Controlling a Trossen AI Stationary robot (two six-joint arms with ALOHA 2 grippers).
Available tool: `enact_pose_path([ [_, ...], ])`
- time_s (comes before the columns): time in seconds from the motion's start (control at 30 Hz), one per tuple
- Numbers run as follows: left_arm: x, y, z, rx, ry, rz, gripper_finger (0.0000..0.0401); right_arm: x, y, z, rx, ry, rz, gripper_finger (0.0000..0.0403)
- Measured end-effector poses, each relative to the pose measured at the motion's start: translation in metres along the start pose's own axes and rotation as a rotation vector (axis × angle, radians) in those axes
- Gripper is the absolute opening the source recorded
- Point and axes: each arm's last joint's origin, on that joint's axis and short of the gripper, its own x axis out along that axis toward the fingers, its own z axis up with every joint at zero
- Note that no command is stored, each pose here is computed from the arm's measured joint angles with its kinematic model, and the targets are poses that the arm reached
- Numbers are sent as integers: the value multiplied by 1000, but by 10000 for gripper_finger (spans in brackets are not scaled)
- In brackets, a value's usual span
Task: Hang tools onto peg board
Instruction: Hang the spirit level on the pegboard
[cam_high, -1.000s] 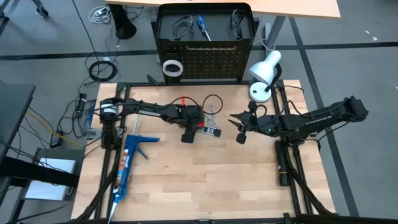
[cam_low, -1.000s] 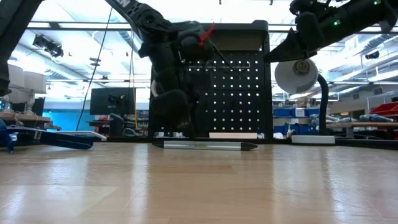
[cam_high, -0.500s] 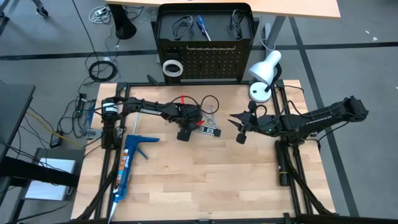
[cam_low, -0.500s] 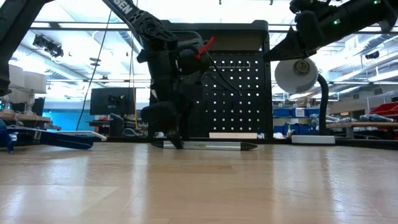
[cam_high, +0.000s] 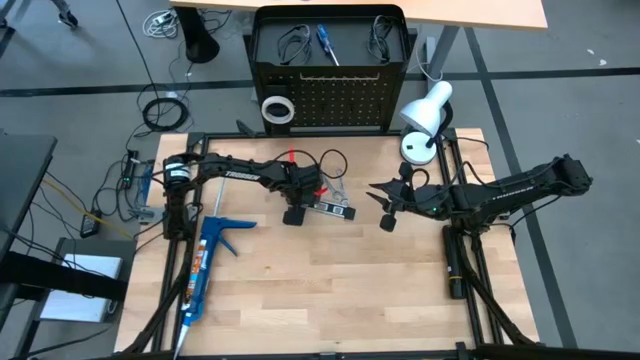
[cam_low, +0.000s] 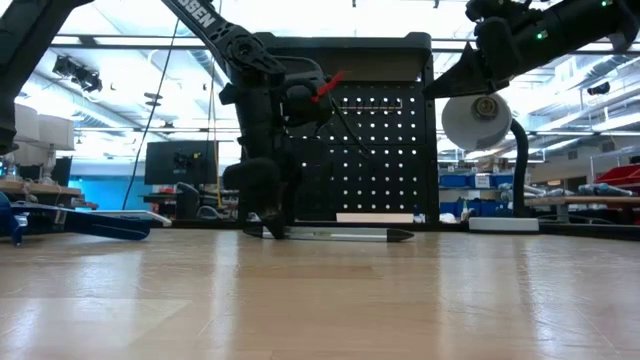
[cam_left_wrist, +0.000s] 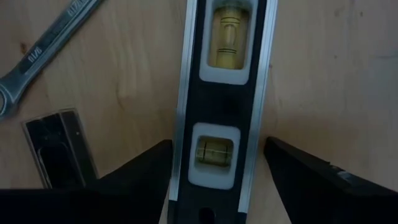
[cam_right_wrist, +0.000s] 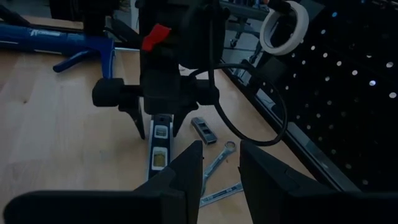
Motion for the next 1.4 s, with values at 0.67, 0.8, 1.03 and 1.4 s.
enact_pose_path([
  [0.67,-32,-9,9,27,145,115,157,0,0,0,-1,2,0,111],
  [0.8,-61,-14,5,11,185,150,157,0,0,-2,-6,15,1,111],
  [1.03,-114,-20,-19,-109,144,351,157,0,0,-2,-1,19,1,111],
  [1.4,-115,-25,-72,-83,249,630,157,0,0,2,18,-21,8,111],
])
